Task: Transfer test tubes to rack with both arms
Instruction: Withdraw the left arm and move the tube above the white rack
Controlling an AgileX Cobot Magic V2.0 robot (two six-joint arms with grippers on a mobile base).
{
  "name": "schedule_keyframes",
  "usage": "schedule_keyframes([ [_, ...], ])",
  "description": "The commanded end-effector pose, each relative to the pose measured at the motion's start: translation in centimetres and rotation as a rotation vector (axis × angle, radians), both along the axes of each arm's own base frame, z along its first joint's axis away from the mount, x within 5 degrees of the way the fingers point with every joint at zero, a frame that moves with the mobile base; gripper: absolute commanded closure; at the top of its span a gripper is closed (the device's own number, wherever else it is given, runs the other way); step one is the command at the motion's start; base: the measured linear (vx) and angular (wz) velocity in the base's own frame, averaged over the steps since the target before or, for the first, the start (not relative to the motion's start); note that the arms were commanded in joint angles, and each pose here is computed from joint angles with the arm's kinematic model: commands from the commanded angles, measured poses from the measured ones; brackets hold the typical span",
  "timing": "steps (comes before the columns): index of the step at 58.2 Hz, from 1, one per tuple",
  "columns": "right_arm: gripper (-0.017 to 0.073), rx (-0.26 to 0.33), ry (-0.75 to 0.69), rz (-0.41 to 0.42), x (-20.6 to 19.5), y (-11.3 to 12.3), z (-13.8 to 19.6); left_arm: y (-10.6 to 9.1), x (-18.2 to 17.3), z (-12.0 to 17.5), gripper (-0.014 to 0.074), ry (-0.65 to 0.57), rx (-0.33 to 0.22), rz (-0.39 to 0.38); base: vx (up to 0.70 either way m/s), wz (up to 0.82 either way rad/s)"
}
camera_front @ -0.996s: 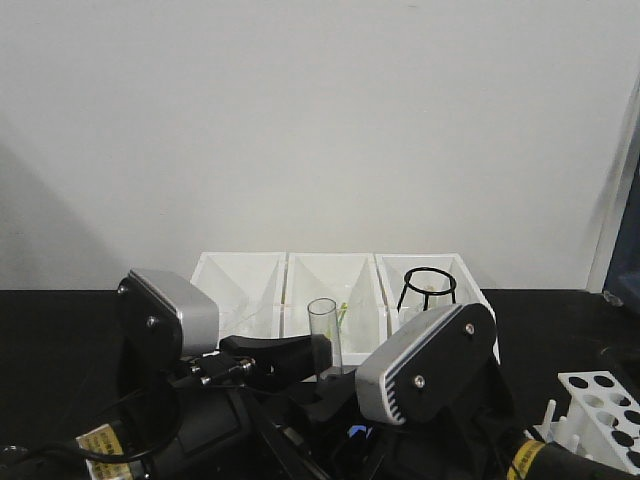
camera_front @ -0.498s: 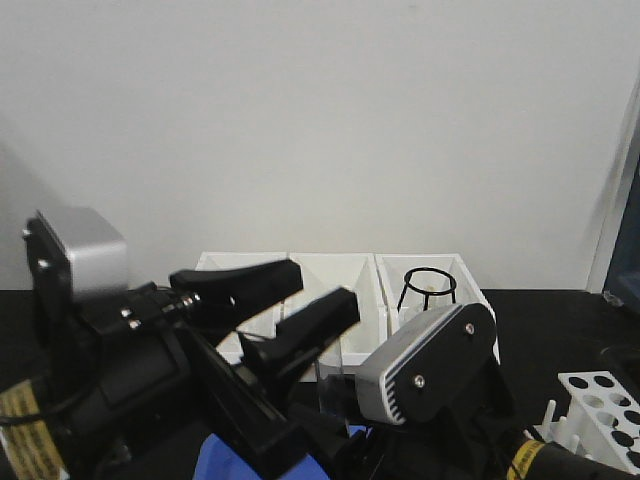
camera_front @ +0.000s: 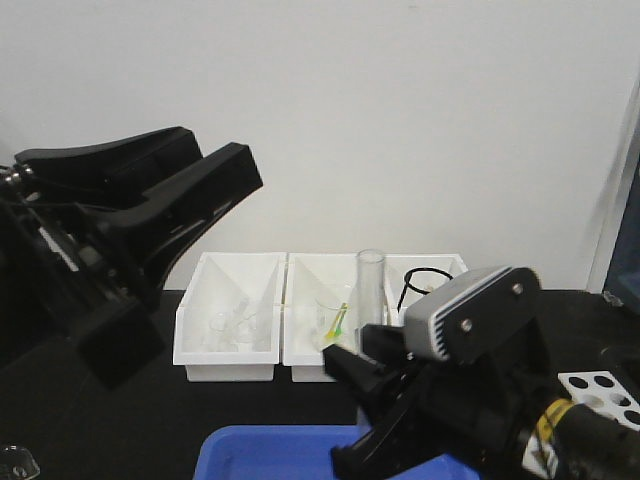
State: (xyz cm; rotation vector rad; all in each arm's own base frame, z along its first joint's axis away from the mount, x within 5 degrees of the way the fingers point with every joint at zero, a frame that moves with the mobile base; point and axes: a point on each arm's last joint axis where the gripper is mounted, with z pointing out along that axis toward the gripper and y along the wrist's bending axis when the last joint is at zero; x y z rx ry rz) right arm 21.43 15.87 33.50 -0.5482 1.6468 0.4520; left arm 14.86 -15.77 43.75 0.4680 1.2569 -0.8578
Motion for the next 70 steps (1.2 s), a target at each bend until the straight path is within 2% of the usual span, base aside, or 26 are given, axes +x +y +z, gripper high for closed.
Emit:
schedule_keyframes([
  [1, 0.0566, 0.111, -0.114, -0.121, 1.3, -2.5, 2.7, 0.9, -0.9, 2.0, 0.0158, -0.044, -0.061, -0.002, 0.00, 0.00],
  [18, 0.0566, 0.089, -0.171, -0.552, 4.8, -13.3, 3.0, 0.9, -0.5, 1.0, 0.0158, 0.033, 0.016, 0.030, 0.00, 0.00],
  [28, 0.0566, 0.075, -0.194, -0.755, 4.7, -18.6, 2.6, 0.9, -0.3, 0.6, 0.0158, 0.039, 0.082, 0.055, 0.00, 0.00],
  [34, 0.0566, 0.070, -0.238, -0.870, 3.6, -21.1, 0.2, 0.9, -0.2, 0.3, 0.0158, 0.057, 0.109, 0.065, 0.00, 0.00],
  [40, 0.0566, 0.103, -0.270, -0.948, 2.0, -22.5, -2.9, 0.9, -0.1, 0.0, 0.0158, 0.077, 0.128, 0.072, 0.00, 0.00],
  [46, 0.0566, 0.127, -0.291, -0.967, 0.9, -22.9, -5.7, 1.0, -0.1, -0.1, 0.0158, 0.087, 0.138, 0.076, 0.00, 0.00],
  [51, 0.0566, 0.121, -0.266, -0.931, 1.3, -22.7, -7.2, 1.0, -0.1, -0.2, 0.0158, 0.091, 0.144, 0.078, 0.00, 0.00],
  [70, 0.0566, 0.084, -0.295, -0.724, 5.6, -22.0, -7.0, 1.0, 0.0, -0.4, 0.0158, 0.109, 0.160, 0.084, 0.00, 0.00],
])
